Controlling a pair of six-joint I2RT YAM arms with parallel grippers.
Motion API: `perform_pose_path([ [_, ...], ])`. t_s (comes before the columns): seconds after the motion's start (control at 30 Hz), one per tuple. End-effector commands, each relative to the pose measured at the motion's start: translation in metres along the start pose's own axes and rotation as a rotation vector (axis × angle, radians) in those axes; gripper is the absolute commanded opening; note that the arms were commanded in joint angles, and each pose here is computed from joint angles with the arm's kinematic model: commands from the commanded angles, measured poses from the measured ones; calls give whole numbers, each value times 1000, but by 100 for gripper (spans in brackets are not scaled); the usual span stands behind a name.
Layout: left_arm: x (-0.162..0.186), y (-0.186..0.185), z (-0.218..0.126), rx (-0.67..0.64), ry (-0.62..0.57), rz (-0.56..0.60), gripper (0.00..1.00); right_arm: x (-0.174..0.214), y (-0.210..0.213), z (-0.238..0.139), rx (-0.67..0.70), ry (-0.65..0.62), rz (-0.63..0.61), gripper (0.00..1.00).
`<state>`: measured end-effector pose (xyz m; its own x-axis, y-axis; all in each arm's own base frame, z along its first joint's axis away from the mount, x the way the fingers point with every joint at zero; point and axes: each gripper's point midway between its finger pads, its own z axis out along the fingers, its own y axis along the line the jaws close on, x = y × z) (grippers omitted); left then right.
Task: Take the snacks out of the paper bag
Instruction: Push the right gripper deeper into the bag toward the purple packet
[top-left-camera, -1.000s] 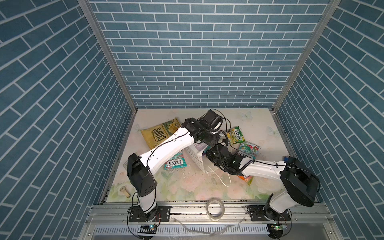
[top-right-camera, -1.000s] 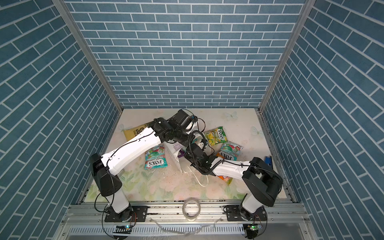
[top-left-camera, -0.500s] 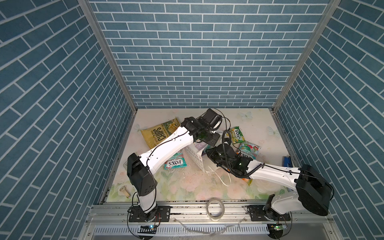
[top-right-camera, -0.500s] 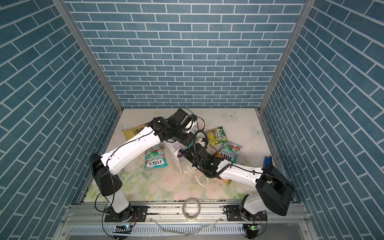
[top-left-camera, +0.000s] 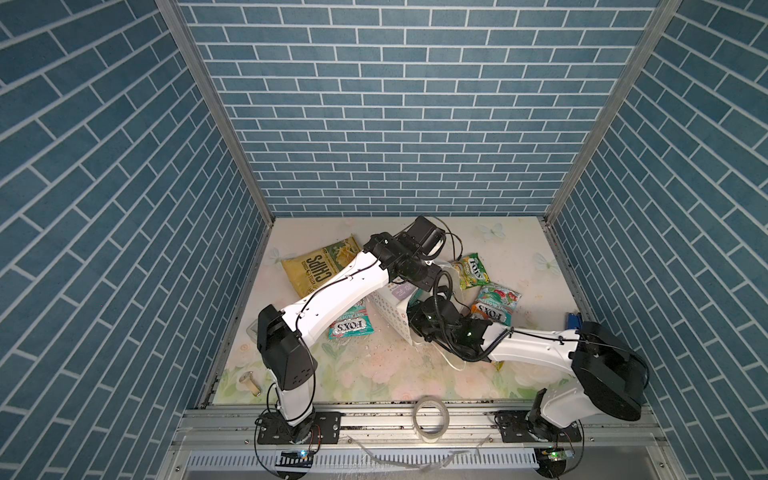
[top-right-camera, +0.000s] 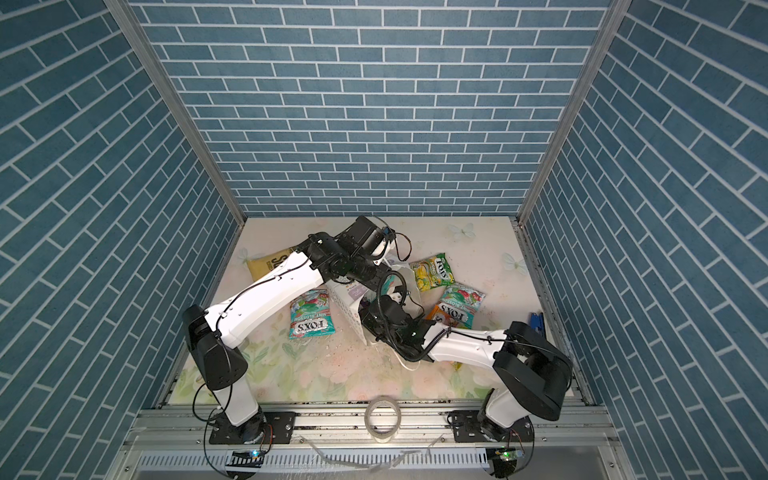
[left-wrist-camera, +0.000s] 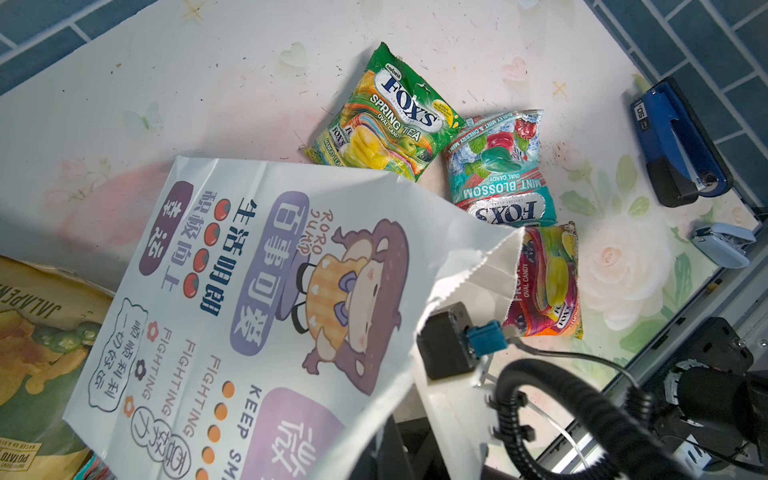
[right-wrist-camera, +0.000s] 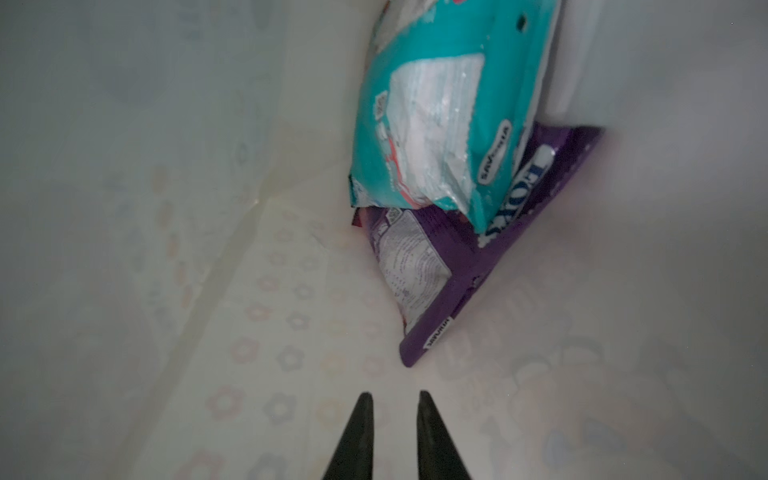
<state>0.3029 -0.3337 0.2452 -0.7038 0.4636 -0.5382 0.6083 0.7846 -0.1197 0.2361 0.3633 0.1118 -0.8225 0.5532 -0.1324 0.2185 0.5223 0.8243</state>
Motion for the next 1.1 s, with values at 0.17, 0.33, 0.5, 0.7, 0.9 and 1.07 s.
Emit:
perform_pose_path([
  [0.17, 4, -2, -1, 27, 3, -2, 0, -10, -13, 10, 14, -64, 98, 26],
  [0.33, 14, -4, 2, 46, 24, 14, 0, -19, -25, 12, 55, -97, 97, 28],
  [0.5, 18, -4, 3, 46, 41, 19, 0, -23, -31, 20, 73, -97, 105, 30],
  [0.7, 14, -4, -3, 58, 31, 14, 0, -27, -42, 24, 100, -92, 114, 30],
  [0.9, 15, -4, -2, 66, 36, 11, 0, -30, -43, 29, 103, -90, 109, 30],
  [1.07, 13, -5, -1, 76, 40, 9, 0, -30, -44, 35, 97, -84, 112, 31],
])
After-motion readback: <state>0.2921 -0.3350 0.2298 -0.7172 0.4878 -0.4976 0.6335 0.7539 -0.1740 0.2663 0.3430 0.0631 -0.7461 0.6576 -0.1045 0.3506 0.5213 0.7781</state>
